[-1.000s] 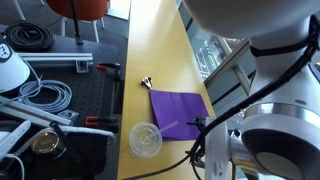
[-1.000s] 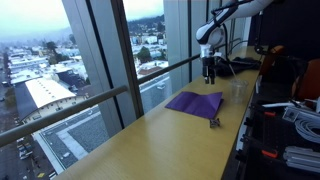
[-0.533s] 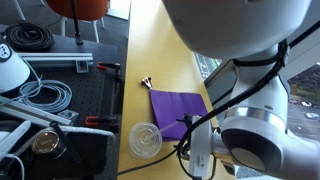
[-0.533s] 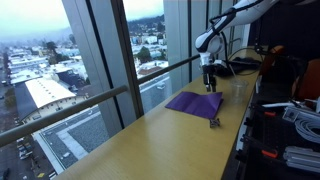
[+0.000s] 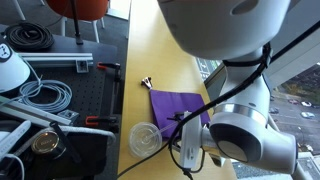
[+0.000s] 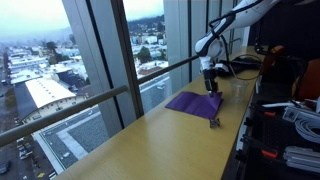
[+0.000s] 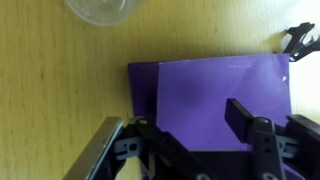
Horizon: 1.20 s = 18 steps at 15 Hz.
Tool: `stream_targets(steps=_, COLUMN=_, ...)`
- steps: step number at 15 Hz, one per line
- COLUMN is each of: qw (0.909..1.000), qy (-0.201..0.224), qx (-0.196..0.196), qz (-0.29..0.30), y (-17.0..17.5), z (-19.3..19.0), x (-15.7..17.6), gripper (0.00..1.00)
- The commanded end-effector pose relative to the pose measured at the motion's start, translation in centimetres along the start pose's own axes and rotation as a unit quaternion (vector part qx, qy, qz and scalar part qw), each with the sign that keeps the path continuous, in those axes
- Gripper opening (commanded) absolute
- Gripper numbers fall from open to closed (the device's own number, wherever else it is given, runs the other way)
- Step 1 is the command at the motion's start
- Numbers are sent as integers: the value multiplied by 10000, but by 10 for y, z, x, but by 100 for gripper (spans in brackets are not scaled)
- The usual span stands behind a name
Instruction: Open the purple paper file to the left
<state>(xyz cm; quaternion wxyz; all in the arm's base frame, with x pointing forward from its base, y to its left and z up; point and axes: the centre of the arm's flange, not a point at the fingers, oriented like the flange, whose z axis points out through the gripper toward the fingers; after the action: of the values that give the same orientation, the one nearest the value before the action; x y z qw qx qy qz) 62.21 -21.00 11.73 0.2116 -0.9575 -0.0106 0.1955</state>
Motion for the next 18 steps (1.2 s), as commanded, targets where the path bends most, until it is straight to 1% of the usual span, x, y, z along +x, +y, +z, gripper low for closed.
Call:
stream_targets(steps=1, qw=10000, qy=19, qx=-51, qz=-3, y=-12, z=3, x=-8, gripper=42)
stream_targets(steps=2, qw=10000, qy=22, qx=-73, qz=-21, y=-14, z=4, x=-8, gripper=34)
stream_targets(steps=4, qw=9996, qy=41, qx=-266, qz=-67, y=-20, z=5, x=-8, gripper=20)
stream_targets(steps=5, qw=9988, qy=30, qx=-485, qz=-114, y=-26, z=1, x=-8, gripper=12)
stream_targets(steps=7, qw=9948, qy=111, qx=-975, qz=-260, y=-38, z=-12, x=-7, gripper=0)
stream_targets(steps=10, qw=9825, qy=325, qx=-1769, qz=-478, y=-69, z=-59, x=-7, gripper=0)
stream_targets(steps=12, qw=9710, qy=513, qx=-2259, qz=-586, y=-93, z=-93, x=-10, gripper=0)
stream_targets(steps=14, qw=9566, qy=712, qx=-2743, qz=-677, y=-116, z=-117, x=-18, gripper=0)
stream_targets(steps=16, qw=9388, qy=865, qx=-3243, qz=-774, y=-138, z=-132, x=-31, gripper=0)
stream_targets(steps=18, qw=9181, qy=941, qx=-3742, qz=-909, y=-159, z=-136, x=-46, gripper=0)
